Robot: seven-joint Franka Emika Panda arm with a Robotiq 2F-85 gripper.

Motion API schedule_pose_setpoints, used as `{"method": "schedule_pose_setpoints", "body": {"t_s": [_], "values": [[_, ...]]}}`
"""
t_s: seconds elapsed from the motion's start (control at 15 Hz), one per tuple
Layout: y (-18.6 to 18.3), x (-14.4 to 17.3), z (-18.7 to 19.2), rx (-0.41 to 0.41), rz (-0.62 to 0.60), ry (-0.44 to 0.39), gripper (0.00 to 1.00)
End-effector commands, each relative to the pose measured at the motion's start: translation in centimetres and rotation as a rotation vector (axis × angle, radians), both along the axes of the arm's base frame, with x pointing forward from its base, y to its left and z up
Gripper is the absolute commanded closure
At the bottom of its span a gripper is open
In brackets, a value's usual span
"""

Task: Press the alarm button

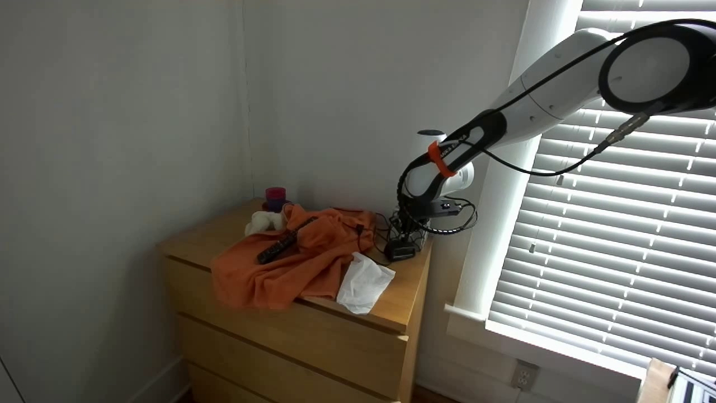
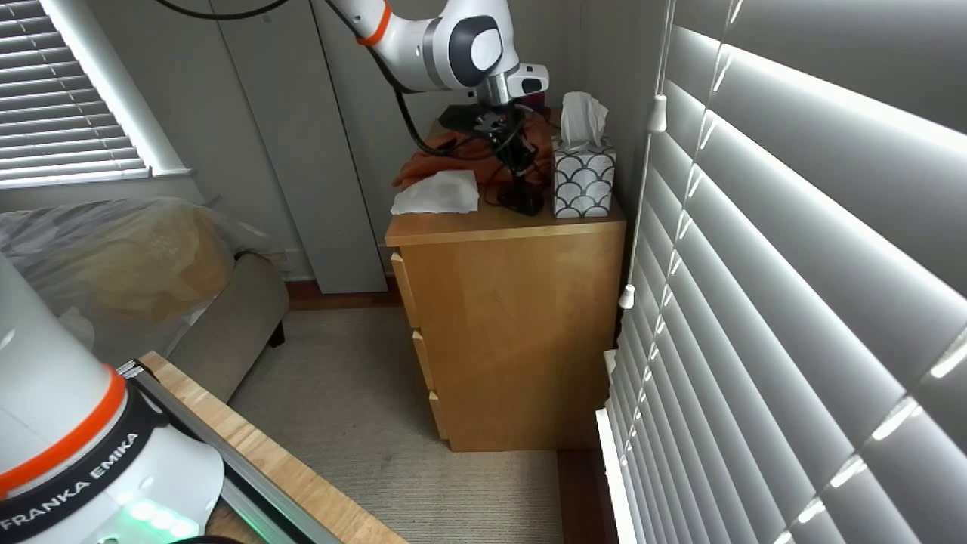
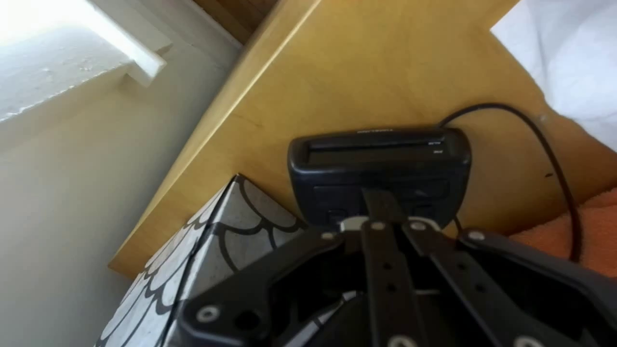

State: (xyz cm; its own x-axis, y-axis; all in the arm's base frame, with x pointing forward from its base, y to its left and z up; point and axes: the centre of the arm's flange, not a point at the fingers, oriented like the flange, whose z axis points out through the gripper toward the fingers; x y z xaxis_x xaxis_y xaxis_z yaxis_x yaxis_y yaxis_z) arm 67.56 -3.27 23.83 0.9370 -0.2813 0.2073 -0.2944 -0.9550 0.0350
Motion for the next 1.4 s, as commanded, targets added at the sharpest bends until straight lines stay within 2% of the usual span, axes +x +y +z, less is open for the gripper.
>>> {"method": "schedule_pose_setpoints", "body": {"t_s": [0.0,0.67,1.33], "values": [[0.6,1.0,-0.9,-0.025,-0.022,0.005,1.00],[1.1,1.5,-2.3,-0.022,-0.018,0.031,1.00],[2.3,1.8,-4.7,-0.012,-0.001,0.142,1.00]]}}
